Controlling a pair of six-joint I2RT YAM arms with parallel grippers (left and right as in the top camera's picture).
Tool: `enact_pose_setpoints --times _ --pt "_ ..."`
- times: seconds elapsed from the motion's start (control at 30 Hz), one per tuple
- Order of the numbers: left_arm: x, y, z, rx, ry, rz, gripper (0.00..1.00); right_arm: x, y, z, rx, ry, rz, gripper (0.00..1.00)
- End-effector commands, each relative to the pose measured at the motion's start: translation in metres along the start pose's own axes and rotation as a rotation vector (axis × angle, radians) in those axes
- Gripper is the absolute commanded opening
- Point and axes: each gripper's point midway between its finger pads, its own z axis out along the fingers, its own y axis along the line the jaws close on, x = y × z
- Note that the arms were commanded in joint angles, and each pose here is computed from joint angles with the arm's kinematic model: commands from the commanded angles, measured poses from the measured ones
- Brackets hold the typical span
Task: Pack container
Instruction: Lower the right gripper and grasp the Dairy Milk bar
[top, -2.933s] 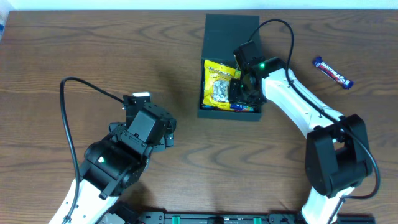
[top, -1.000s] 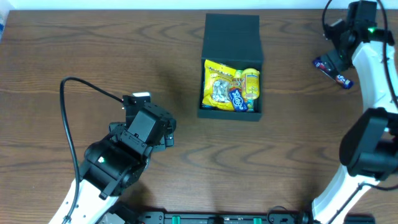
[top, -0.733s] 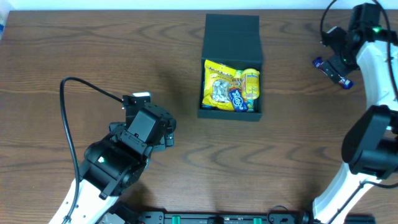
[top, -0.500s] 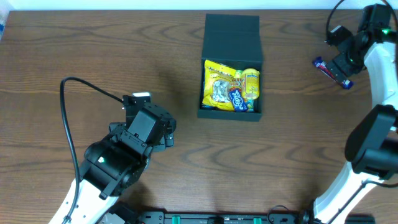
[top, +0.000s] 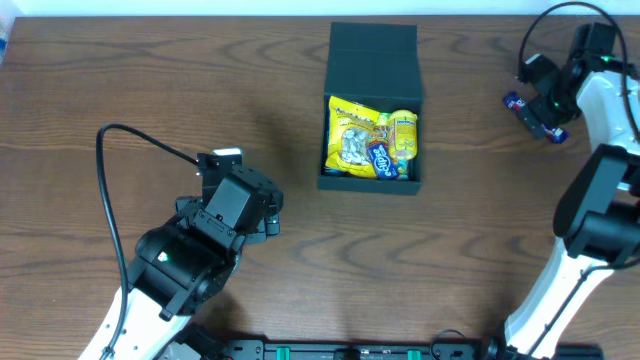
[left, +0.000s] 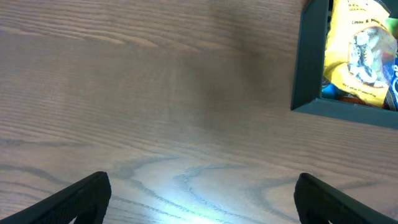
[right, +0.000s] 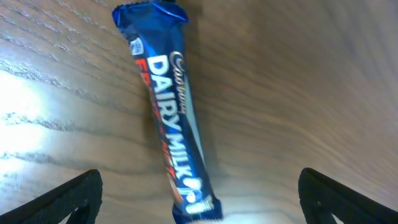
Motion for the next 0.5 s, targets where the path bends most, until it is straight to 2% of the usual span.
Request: enact_pose_setpoints --times 0.0,0.47 --pt "0.000 0.003 0.000 -0.012 -0.004 0.010 0.95 -0.006 -0.001 0.009 -0.014 -0.027 -0.007 0.99" --pt "0.000 0.003 0.000 -0.012 -0.004 0.010 0.95 -0.005 0.021 0.047 -0.071 0.007 -0.026 0.99"
